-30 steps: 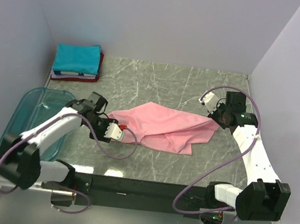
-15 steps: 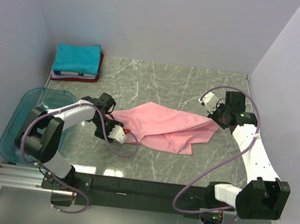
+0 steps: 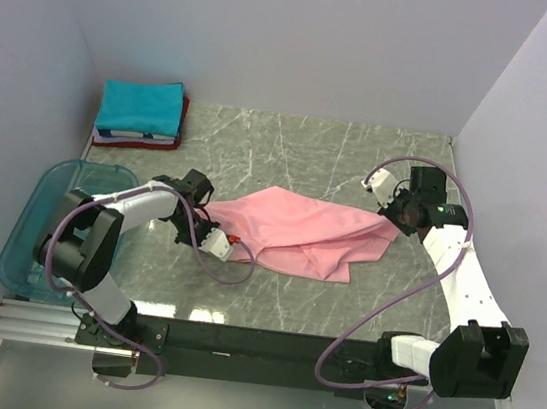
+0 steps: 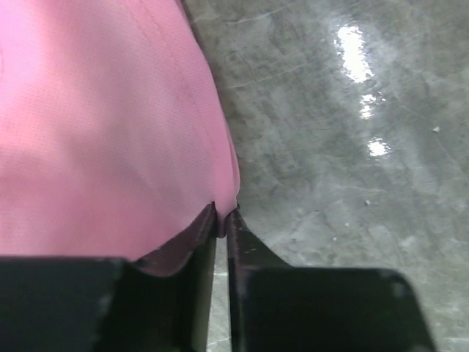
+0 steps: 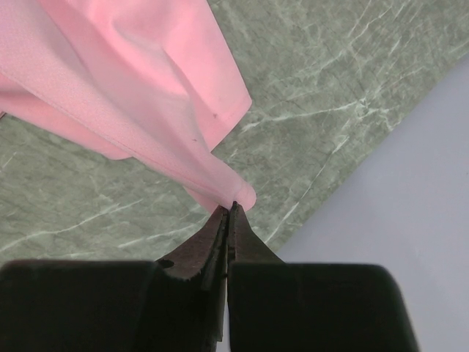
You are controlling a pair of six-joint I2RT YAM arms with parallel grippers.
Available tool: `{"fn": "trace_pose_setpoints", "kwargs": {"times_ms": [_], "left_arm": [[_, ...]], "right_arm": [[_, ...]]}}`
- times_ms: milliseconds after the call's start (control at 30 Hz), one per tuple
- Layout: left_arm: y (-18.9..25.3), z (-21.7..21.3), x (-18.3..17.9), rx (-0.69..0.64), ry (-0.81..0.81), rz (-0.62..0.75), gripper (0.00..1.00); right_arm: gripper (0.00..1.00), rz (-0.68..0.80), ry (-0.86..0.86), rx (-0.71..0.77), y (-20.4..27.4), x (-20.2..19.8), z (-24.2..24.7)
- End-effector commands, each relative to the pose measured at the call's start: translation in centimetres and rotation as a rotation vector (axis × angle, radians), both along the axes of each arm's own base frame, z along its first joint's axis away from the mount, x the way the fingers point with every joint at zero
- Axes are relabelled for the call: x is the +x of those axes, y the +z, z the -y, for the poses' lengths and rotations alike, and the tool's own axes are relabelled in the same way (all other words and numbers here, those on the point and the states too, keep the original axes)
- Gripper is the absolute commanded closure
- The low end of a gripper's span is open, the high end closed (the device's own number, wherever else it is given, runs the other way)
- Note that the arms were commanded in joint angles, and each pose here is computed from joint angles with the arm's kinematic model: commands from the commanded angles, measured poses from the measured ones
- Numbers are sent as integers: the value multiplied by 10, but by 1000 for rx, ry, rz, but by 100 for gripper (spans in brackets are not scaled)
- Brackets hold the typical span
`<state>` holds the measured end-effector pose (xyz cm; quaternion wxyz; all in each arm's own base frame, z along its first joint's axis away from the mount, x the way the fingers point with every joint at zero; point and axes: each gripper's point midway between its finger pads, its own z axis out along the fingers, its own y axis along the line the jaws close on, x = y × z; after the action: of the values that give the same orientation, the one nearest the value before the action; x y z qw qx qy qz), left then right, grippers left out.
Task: Fold and stack the t-shirts
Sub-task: Flatten the tshirt out
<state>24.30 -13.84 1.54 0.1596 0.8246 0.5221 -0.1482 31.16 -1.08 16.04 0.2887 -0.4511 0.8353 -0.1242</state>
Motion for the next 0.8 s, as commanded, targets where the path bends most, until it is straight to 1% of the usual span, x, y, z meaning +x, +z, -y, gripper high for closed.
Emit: {"fn": "trace_pose_setpoints", "kwargs": {"times_ms": [0, 33, 67, 133, 167, 200, 233, 267, 300, 333, 367, 400, 433, 467, 500, 533, 567, 600, 633, 700, 733, 767], "left_arm": [[-3, 8, 4, -26, -16, 10, 87], [-2, 10, 2, -34, -5, -1, 91], [4, 12, 6, -46, 19, 2, 94], [17, 14, 7, -85, 101, -40, 99], [38, 12, 25, -125, 188, -27, 99], [51, 13, 26, -171, 233, -60, 99], [77, 14, 47, -215, 285, -20, 99], [94, 4, 62, -248, 364, -9, 99], [113, 3, 68, -298, 447, -29, 99], [145, 1, 86, -347, 493, 12, 99], [162, -10, 98, -376, 564, 31, 99], [179, -14, 104, -408, 652, 16, 99], [210, -16, 118, -458, 682, 64, 99], [225, -24, 124, -487, 766, 58, 99], [238, -27, 130, -512, 804, 75, 99], [259, -31, 138, -541, 847, 119, 99], [278, -35, 144, -593, 913, 144, 99], [291, -37, 148, -622, 949, 168, 99], [309, -40, 152, -663, 980, 206, 99], [349, -50, 154, -760, 1073, 298, 100], [365, -54, 153, -791, 1095, 342, 100], [391, -62, 146, -845, 1139, 406, 100]], "right_arm": [[100, 0, -3, -5, -1, 1, 0], [100, 3, -4, -4, 0, 1, 0], [100, 6, -3, 0, 1, 1, -1], [100, 18, -5, 1, 4, 1, -1], [100, 34, -8, -1, 9, 3, 1], [100, 50, -13, 3, 14, 4, 2], [100, 78, -16, 6, 24, 9, 2], [100, 99, -17, 11, 32, 12, 2], [100, 118, -25, 16, 39, 14, 2], [100, 149, -29, 22, 49, 19, 2], [100, 200, -33, 32, 70, 26, 1], [100, 228, -46, 44, 81, 30, 1], [100, 260, -53, 50, 93, 36, 1], [100, 324, -60, 57, 118, 43, 1], [100, 354, -78, 59, 130, 48, 3], [100, 395, -89, 63, 144, 53, 4], [100, 458, -94, 72, 171, 58, 4], [100, 483, -107, 87, 182, 62, 3], [100, 555, -109, 102, 212, 64, 3], [100, 623, -137, 106, 239, 63, 6], [100, 686, -150, 112, 265, 58, 9], [100, 717, -153, 119, 278, 55, 9]]}}
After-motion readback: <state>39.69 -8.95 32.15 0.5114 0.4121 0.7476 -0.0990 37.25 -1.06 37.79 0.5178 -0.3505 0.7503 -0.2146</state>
